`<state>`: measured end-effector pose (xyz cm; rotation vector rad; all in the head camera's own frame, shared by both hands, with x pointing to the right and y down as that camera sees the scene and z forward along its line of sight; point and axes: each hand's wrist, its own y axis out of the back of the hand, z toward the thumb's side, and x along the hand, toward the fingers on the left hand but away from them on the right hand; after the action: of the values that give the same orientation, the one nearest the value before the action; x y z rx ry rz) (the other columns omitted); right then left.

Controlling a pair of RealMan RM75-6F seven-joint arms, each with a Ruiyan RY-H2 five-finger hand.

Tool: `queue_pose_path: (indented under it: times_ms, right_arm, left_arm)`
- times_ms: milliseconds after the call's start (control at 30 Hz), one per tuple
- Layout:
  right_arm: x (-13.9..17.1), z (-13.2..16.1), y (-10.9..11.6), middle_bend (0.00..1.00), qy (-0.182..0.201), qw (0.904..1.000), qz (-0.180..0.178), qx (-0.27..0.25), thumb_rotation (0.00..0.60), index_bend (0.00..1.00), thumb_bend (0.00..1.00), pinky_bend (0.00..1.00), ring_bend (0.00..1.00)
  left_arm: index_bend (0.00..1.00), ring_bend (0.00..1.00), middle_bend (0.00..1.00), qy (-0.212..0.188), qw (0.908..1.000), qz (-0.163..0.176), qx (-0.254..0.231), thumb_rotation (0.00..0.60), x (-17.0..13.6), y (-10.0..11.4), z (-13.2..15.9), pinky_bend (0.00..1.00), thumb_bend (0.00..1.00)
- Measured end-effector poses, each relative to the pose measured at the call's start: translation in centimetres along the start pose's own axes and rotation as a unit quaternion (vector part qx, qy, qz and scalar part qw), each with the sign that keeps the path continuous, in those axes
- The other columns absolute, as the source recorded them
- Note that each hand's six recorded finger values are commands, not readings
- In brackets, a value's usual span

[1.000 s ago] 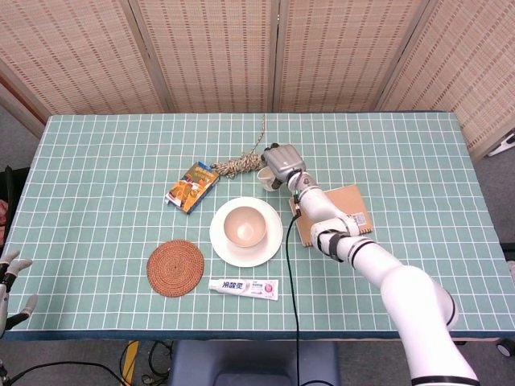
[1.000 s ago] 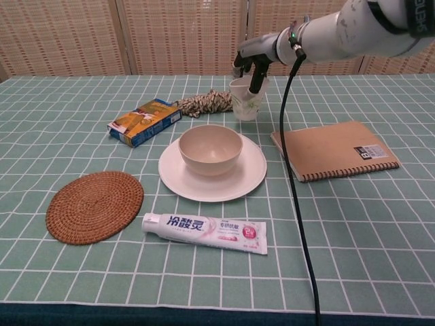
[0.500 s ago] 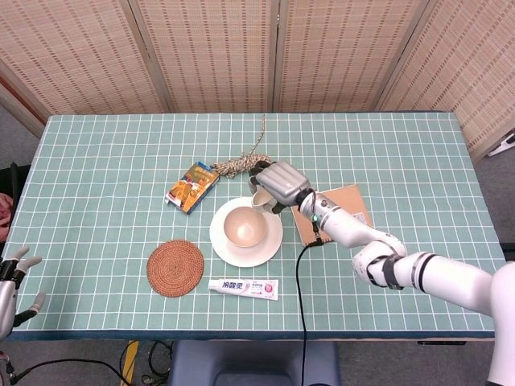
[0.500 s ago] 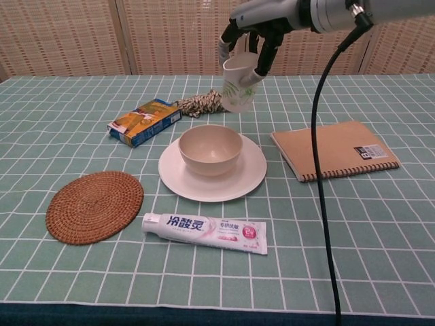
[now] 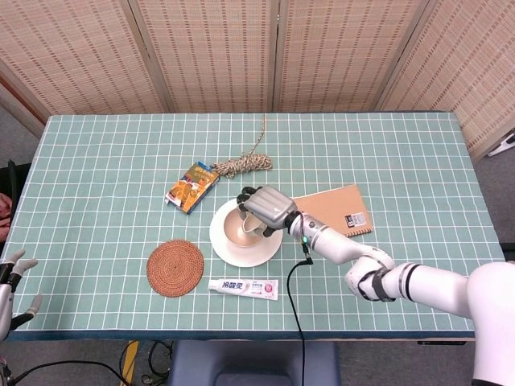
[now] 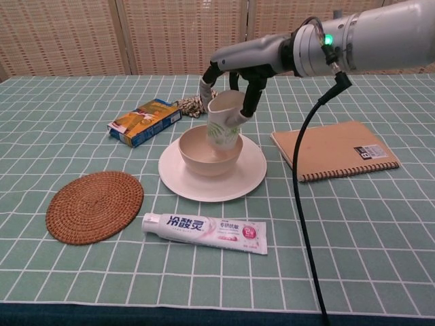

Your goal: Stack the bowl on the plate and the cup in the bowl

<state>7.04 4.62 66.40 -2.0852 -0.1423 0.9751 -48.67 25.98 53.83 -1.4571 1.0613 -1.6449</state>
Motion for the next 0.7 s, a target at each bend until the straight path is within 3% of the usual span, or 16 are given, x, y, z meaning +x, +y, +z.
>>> queue_pose_path:
  times_ms: [100, 233, 433, 700]
  right_arm:
    - [-0.9, 0.6, -0.5, 0.18, 0.007, 1.0, 0.0, 0.004, 0.6, 0.36, 0.26, 0.29, 0.1]
    - [-1.8, 1.3, -0.9, 0.1, 0.016, 0.9997, 0.004, 0.016, 0.6, 0.18, 0.24, 0.2, 0.03]
    - [-2.3, 1.7, -1.2, 0.04, 0.022, 0.9992, 0.016, 0.029, 0.6, 0.04, 0.22, 0.14, 0.0]
    - [-0.9, 0.7, 0.0, 0.05, 0.012, 0.9996, -0.006, 0.023, 0.6, 0.02, 0.22, 0.13, 0.0]
  left_arm:
    - [0.24, 0.21, 0.15, 0.002, 1.0, 0.0, -0.001, 0.6, -0.1, 0.0, -0.1, 0.13, 0.3]
    - [0.24, 0.21, 0.15, 0.005, 1.0, -0.001, 0.0, 0.6, -0.2, -0.1, -0.4, 0.13, 0.3]
    - [0.24, 0.21, 0.15, 0.008, 1.0, -0.002, -0.003, 0.6, -0.2, -0.3, -0.6, 0.13, 0.3]
    - [0.24, 0.21, 0.15, 0.005, 1.0, -0.002, -0.002, 0.6, 0.1, -0.3, -0.6, 0.13, 0.3]
